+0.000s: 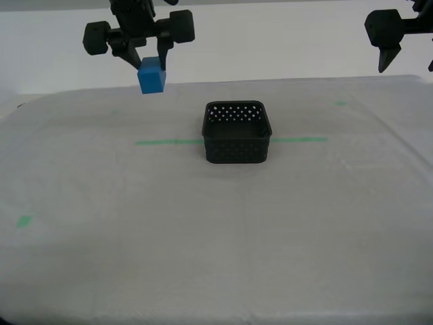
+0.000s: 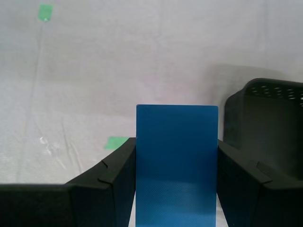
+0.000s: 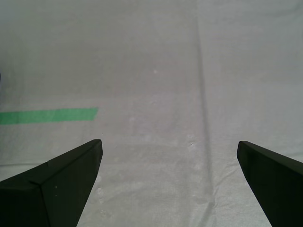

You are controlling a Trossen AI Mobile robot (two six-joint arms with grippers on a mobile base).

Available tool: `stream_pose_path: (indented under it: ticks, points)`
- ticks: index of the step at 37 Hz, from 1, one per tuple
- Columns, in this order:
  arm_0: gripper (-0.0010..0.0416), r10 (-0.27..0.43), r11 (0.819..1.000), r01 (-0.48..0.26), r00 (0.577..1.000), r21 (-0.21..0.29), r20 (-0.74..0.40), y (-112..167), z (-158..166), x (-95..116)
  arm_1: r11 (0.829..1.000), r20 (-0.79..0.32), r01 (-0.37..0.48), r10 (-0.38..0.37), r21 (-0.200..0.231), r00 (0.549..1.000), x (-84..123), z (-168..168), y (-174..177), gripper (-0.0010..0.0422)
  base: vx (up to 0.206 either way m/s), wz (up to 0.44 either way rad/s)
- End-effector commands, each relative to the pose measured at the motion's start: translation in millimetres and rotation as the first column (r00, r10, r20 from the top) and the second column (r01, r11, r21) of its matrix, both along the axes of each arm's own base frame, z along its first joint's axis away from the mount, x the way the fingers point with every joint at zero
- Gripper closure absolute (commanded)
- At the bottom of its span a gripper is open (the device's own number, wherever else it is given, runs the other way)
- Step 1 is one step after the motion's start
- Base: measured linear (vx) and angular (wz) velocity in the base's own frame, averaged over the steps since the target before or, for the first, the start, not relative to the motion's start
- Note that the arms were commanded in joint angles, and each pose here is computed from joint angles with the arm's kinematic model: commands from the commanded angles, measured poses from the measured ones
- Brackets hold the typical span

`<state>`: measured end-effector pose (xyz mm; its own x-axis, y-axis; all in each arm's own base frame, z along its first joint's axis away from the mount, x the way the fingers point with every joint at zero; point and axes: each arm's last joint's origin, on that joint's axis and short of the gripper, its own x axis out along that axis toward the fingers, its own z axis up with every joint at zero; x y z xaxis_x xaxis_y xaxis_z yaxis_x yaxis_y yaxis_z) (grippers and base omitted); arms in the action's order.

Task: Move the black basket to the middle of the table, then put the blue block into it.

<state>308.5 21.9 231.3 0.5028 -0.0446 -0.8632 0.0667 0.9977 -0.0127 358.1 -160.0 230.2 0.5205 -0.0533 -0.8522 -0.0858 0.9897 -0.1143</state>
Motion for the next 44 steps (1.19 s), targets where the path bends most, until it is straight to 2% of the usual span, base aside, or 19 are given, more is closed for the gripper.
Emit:
stream_pose_path:
  ticks: [1,8,17,32,35,44]
  points:
    - [0.0007,-0.002,1.000,0.002,1.000,-0.002,0.001,0,0,0,1.000,0.004,-0.008,0.008,-0.013,1.000,-2,2,-7,0.0412,0.000,0.000]
    - [0.0007,-0.002,1.000,0.002,1.000,-0.002,0.002,0,0,0,1.000,0.004,0.003,-0.003,-0.027,1.000,-8,2,-19,0.0412,0.000,0.000]
    - [0.0007,-0.002,1.000,0.002,1.000,-0.002,0.001,0,0,0,1.000,0.017,0.014,-0.014,-0.020,1.000,-15,3,-33,0.0412,0.000,0.000]
    - [0.0007,-0.002,1.000,0.002,1.000,-0.002,0.001,0,0,0,0.999,0.032,0.035,-0.033,-0.038,0.999,-22,3,-47,0.0412,0.000,0.000]
    - [0.0007,-0.002,1.000,0.002,1.000,-0.002,0.002,0,0,0,0.999,0.043,0.034,-0.032,-0.029,0.999,-23,4,-49,0.0412,0.000,0.000]
    - [0.0007,-0.002,1.000,0.002,1.000,-0.002,0.001,0,0,0,0.998,-0.001,0.049,-0.049,-0.028,0.999,-13,-17,-61,0.0412,0.000,0.000]
